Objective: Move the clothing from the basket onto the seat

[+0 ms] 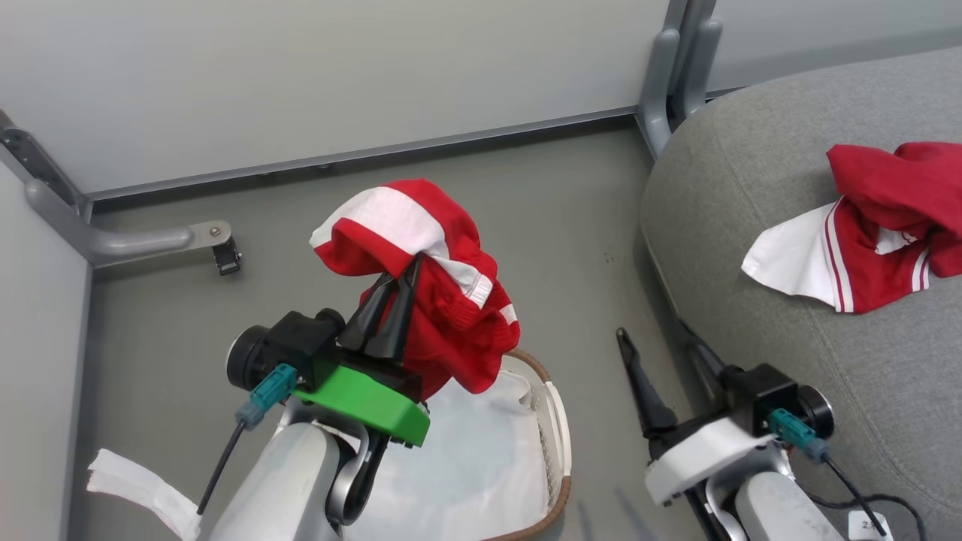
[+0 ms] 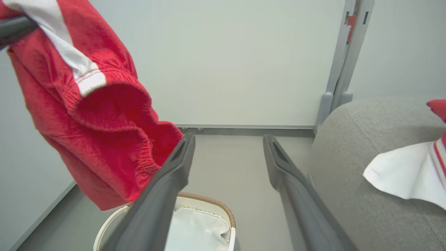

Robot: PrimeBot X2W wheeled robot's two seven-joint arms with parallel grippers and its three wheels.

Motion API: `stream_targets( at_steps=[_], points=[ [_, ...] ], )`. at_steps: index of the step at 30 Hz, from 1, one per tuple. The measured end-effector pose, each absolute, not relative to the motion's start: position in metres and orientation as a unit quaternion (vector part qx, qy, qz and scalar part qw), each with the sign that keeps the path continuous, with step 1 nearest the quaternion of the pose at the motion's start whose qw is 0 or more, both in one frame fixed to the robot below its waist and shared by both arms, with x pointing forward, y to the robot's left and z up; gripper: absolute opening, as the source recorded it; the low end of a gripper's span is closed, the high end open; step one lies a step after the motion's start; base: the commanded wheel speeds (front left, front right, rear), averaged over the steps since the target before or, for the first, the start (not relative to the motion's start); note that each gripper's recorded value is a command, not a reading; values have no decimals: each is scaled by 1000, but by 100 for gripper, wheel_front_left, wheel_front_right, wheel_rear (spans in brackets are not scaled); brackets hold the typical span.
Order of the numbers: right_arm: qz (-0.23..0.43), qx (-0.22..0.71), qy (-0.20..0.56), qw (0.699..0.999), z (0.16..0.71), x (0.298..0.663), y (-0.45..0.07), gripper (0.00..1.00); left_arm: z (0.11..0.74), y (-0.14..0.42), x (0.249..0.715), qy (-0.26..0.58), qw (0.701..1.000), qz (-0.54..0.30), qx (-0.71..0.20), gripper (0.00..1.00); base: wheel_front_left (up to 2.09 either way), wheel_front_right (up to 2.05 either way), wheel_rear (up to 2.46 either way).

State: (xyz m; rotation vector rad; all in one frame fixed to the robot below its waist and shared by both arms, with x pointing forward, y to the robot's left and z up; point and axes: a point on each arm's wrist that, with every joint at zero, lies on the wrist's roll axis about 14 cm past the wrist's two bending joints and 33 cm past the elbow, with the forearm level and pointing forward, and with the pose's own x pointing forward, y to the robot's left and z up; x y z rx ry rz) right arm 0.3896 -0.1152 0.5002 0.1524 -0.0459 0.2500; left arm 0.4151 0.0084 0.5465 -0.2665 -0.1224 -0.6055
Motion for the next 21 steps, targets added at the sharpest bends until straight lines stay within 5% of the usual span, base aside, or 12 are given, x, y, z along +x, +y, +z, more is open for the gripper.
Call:
stream_targets(
  at_steps=[10, 21],
  points=[
    [292, 49, -107, 949, 563, 401, -12, 100, 550, 0, 410, -63, 939, -310, -132, 0, 0, 0, 0],
    [384, -3, -72, 921, 540, 407, 46, 100, 548, -3, 398, -57, 937, -316, -135, 0, 0, 0, 0]
  ],
)
